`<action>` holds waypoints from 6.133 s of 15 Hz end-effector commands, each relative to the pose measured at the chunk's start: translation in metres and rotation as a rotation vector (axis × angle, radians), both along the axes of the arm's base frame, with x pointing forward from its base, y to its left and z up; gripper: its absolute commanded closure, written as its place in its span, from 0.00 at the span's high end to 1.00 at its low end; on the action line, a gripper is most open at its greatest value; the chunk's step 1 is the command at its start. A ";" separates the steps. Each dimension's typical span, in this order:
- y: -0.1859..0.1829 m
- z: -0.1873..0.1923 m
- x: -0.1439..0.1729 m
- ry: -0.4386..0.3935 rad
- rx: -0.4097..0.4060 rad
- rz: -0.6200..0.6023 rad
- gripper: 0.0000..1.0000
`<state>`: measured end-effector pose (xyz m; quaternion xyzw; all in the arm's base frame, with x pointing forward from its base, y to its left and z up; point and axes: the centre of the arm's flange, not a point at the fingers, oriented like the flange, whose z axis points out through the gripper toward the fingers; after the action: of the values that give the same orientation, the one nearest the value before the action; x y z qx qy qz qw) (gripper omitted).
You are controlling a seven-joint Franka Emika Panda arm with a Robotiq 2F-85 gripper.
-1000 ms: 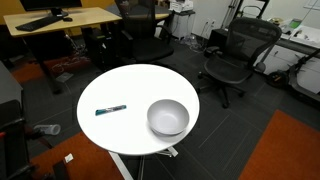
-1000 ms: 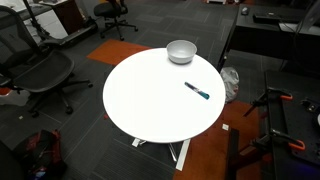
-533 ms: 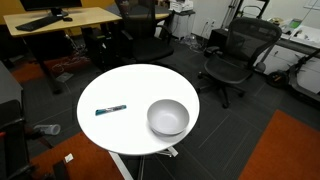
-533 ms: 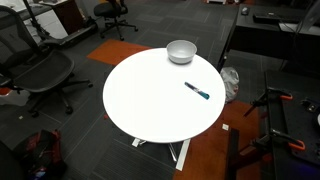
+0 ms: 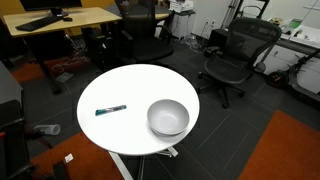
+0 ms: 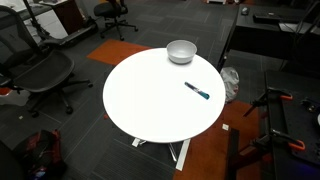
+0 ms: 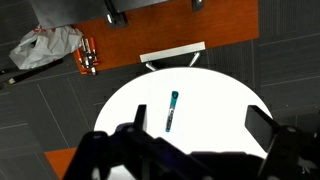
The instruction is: Put the green marker in the bowl
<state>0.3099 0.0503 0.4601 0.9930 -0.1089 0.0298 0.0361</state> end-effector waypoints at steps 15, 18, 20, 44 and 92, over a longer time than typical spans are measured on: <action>-0.016 -0.119 0.064 -0.030 0.072 -0.095 1.00; -0.024 -0.147 0.081 -0.027 0.065 -0.129 1.00; -0.029 -0.164 0.091 -0.028 0.070 -0.142 1.00; -0.066 -0.282 0.181 0.069 0.044 -0.243 1.00; -0.114 -0.251 0.188 0.000 0.093 -0.313 0.05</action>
<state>0.5145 -0.0492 0.1739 0.9615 -0.2739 0.0208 0.0053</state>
